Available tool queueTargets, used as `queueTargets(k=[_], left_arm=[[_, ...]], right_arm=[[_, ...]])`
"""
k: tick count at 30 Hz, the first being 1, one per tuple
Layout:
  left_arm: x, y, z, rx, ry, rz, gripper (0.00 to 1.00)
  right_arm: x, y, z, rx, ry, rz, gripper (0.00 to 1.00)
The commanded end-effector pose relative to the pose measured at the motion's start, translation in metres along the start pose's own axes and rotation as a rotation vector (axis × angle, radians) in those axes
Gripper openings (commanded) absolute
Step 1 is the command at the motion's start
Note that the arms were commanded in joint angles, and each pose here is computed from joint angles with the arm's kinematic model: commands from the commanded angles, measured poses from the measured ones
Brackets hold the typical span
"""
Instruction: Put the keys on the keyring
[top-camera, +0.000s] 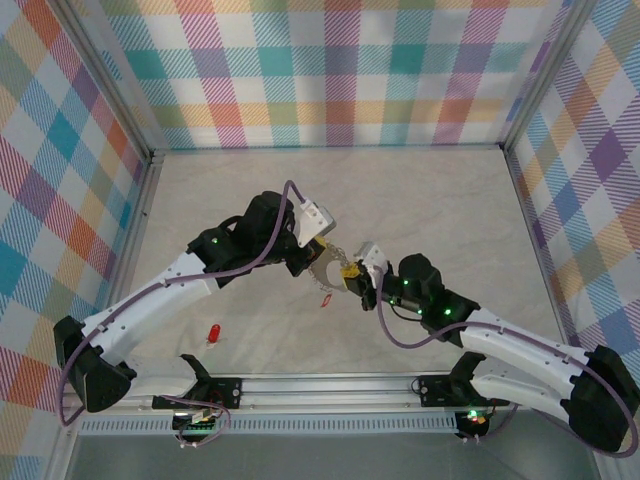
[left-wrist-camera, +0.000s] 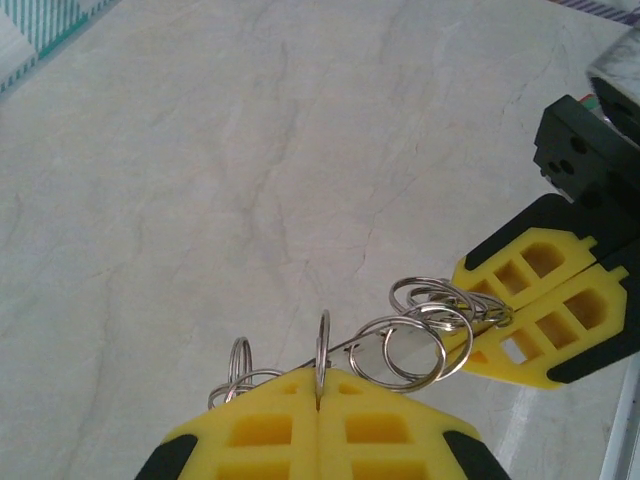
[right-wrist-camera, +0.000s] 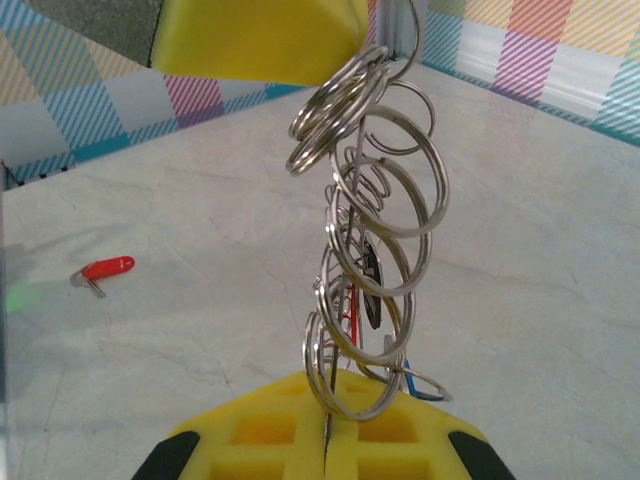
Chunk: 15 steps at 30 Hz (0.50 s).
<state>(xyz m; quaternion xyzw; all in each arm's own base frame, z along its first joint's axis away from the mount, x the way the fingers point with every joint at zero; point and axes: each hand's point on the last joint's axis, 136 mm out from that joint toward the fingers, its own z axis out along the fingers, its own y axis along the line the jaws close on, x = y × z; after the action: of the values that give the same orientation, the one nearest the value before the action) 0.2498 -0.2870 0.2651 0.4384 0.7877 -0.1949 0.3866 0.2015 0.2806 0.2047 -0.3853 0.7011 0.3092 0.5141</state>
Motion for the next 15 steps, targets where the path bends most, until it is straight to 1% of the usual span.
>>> queueTargets(k=[1, 7, 10, 15], left_arm=[[-0.003, 0.016, 0.009, -0.087, 0.02, -0.034, 0.0], [-0.001, 0.021, 0.008, -0.116, 0.031, -0.018, 0.0], [0.001, 0.026, 0.005, -0.144, 0.036, -0.018, 0.0], [-0.013, 0.021, 0.0, -0.12, -0.043, -0.049, 0.0]], right_arm=[[-0.086, 0.049, -0.018, -0.168, -0.268, -0.188, 0.0], [-0.096, 0.039, -0.022, -0.093, -0.263, -0.186, 0.0], [-0.103, 0.044, -0.025, -0.116, -0.251, -0.21, 0.0], [-0.104, 0.051, -0.024, -0.15, -0.252, -0.217, 0.0]])
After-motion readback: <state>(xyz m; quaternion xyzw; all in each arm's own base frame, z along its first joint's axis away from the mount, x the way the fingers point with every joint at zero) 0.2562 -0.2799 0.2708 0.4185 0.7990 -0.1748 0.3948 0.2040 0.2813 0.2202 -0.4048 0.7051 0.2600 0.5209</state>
